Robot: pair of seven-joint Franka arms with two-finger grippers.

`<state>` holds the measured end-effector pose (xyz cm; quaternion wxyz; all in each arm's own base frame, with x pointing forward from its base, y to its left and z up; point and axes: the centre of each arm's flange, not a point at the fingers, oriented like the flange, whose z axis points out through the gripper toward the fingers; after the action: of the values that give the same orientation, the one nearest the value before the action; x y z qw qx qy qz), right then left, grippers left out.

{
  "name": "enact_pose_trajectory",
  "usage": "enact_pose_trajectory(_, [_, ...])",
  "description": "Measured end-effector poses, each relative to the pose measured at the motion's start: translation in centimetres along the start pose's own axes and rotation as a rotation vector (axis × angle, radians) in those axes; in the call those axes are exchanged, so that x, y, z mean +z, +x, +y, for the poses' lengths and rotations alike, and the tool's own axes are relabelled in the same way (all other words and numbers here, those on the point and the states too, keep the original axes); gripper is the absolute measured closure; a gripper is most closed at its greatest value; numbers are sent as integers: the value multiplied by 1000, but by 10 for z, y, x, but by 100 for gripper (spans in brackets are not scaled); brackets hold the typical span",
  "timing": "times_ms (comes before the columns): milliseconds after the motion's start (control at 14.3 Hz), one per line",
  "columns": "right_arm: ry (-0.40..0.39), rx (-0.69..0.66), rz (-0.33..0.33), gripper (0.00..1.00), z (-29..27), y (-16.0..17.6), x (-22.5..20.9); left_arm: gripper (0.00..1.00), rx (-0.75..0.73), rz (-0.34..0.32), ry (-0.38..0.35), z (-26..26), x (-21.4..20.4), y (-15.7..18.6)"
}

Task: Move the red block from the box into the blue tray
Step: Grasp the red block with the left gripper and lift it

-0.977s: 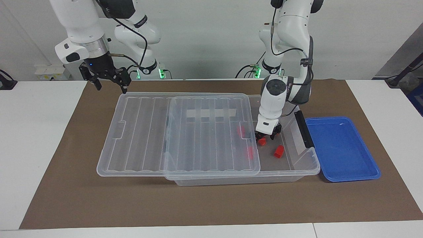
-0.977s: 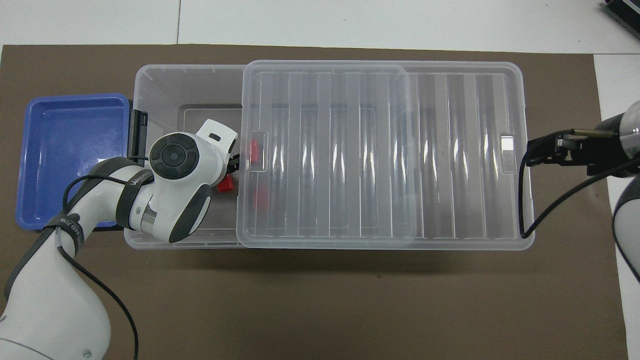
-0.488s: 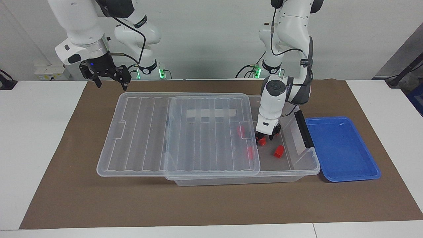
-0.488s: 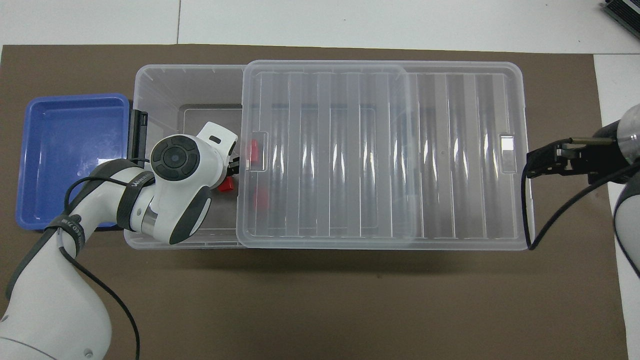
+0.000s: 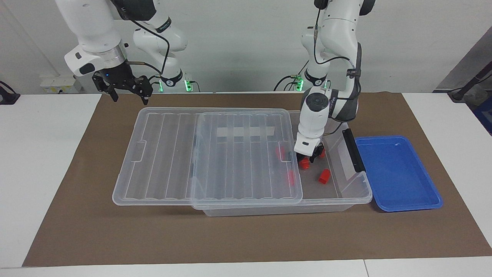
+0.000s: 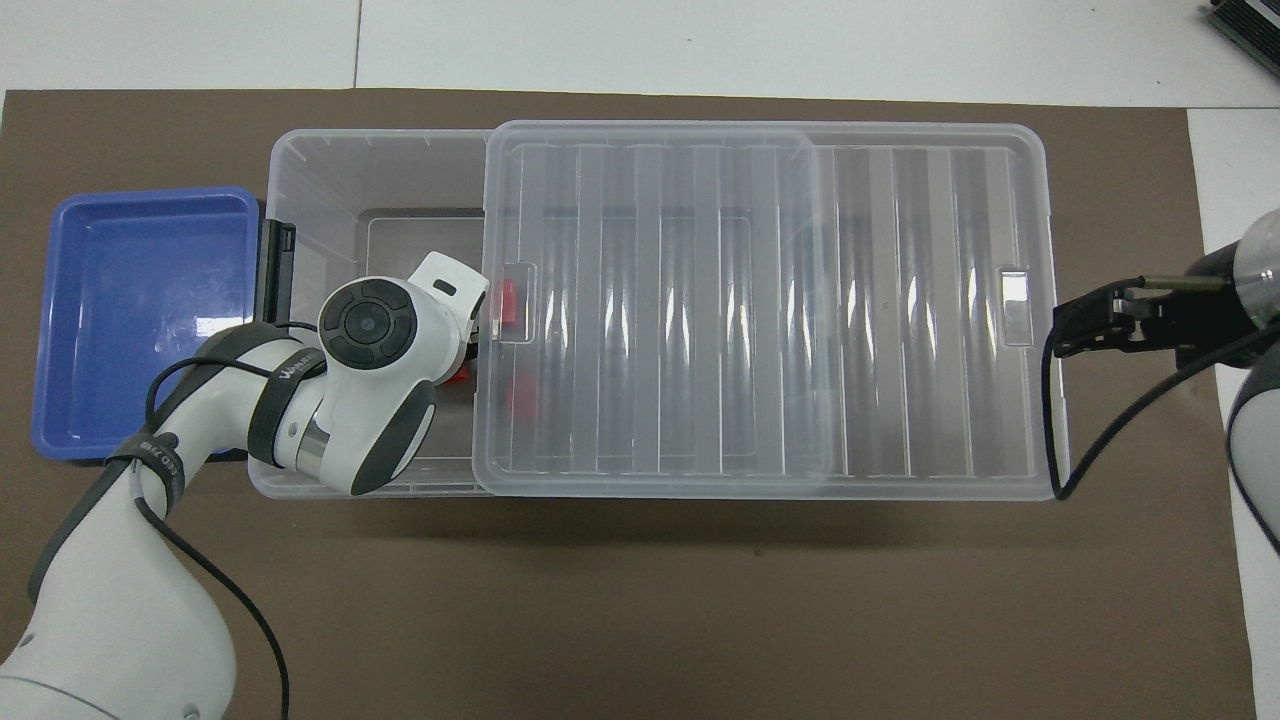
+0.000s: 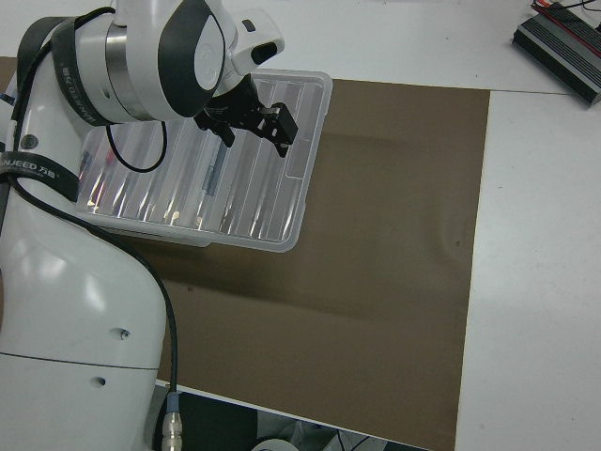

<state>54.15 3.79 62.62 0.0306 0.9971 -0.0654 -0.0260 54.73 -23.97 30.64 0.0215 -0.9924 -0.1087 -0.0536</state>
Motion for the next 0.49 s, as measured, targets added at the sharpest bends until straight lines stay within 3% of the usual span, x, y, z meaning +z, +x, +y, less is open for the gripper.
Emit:
enact_pose_trajectory(279, [6,8,-4,0,2,1,1,26,17,-4,4,4,0,-4])
enact_pose_trajectory(349, [12,9,-5,0,2,1,1,35,37,-9,10,3,1,-4])
enact_pose_trajectory(488, [18,10,-6,0,1,1,1,39,87,-20,21,0,3,-4])
